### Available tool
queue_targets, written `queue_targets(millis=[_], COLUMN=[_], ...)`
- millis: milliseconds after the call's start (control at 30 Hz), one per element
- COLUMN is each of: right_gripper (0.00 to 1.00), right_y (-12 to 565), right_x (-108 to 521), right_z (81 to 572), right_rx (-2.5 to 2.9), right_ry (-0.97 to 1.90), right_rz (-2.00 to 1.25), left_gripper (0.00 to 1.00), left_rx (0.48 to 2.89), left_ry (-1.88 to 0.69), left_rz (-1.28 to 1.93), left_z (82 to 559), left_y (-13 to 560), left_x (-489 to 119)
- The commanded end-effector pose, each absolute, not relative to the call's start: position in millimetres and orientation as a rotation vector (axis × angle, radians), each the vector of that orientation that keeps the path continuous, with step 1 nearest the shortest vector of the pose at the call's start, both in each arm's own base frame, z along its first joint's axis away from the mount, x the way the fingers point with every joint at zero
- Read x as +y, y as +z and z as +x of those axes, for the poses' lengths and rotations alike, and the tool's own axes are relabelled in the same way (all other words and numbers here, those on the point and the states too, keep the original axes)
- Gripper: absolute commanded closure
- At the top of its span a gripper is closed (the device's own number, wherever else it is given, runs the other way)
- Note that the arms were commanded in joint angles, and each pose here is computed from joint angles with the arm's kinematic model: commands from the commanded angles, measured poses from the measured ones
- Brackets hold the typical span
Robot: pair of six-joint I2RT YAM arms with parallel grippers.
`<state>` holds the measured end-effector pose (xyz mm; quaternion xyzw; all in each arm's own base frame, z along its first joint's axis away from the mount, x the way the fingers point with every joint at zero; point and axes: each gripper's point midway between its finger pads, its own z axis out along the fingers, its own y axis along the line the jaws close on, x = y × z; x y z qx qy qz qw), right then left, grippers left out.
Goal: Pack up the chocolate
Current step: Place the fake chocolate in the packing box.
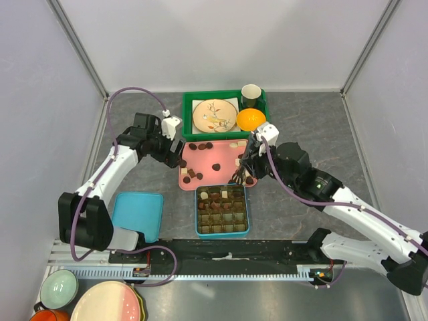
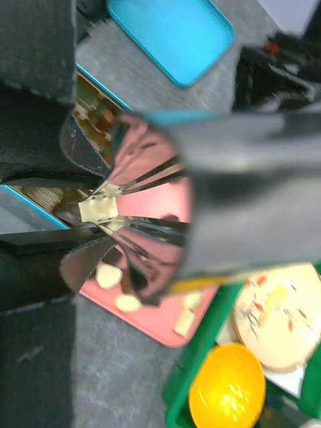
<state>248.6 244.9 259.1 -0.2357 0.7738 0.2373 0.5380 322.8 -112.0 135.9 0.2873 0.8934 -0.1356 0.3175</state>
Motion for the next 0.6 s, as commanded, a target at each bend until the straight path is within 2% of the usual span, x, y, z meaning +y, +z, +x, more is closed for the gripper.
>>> queue_targets(millis=[0,200,467,567], right_gripper=[0.81,0.81,0.80,0.75], right_y=[255.2,226.8,206.2,202.2], right_x=[251.8,258.2,256.7,256.5], right_z=[215.5,204.1,215.5,216.3], right_rx=[1.888,1.943,1.939,1.943], right_ry=[0.688,0.688,0.622,0.620], right_rz=[-0.606,-0.652,-0.635,-0.624], left_gripper=[0.02,0.01,0.01,0.01], left_rx=[2.311,2.293,2.272,2.262], left_ry=[-0.360,-0.338,-0.321,-0.314], left_rz=[0.769,0.754,0.746,0.746], left_z=[328.2,321.0,311.7,310.6], left_y=[136.7,143.7,156.9,162.9], left_x=[-113.1,-109.2,-105.5,-104.7])
